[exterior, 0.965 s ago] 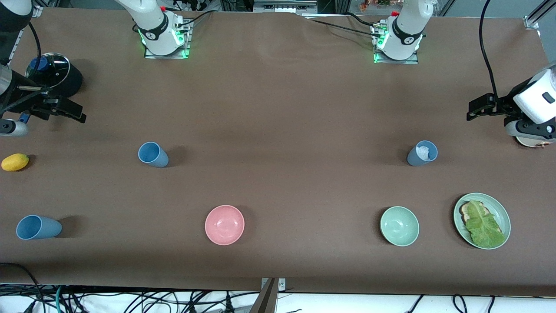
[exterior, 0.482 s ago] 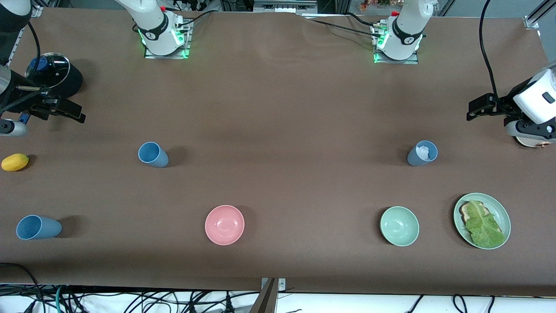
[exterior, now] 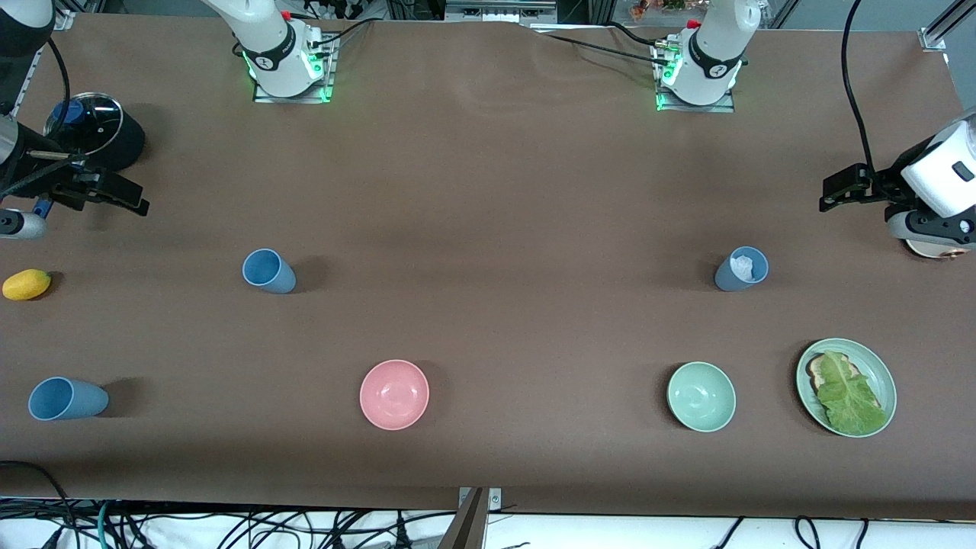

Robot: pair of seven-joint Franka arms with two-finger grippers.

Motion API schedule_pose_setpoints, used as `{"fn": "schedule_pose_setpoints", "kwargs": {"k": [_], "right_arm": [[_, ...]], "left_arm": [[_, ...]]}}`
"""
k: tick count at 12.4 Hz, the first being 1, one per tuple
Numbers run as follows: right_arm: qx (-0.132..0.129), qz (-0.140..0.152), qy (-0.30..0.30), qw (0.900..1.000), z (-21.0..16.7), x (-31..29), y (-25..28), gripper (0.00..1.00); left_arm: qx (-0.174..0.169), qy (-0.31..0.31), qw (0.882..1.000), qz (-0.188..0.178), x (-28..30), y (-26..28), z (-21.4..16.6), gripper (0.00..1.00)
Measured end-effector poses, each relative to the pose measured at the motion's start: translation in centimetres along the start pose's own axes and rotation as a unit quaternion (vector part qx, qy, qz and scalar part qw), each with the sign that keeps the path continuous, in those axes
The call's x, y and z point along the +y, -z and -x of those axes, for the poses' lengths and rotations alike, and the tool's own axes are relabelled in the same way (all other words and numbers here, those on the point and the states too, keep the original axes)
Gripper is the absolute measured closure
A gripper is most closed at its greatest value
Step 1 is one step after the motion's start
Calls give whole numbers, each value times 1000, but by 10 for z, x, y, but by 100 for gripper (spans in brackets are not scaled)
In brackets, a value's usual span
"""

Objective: Stack blue cups with both arms

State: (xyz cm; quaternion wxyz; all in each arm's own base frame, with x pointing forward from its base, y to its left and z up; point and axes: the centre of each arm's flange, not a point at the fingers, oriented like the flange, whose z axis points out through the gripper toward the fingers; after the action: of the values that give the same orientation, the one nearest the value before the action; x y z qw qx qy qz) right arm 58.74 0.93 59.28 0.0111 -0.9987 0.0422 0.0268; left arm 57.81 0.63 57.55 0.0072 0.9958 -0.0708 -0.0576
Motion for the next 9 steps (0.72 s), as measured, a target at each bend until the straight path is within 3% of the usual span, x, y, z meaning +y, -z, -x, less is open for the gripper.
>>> {"fn": "schedule_pose_setpoints", "kwargs": {"k": [9], "right_arm": [[-1, 0, 2, 1000, 1, -2, 0, 0]], "left_arm": [[-2, 0, 1000, 0, 0, -2, 0, 0]]}}
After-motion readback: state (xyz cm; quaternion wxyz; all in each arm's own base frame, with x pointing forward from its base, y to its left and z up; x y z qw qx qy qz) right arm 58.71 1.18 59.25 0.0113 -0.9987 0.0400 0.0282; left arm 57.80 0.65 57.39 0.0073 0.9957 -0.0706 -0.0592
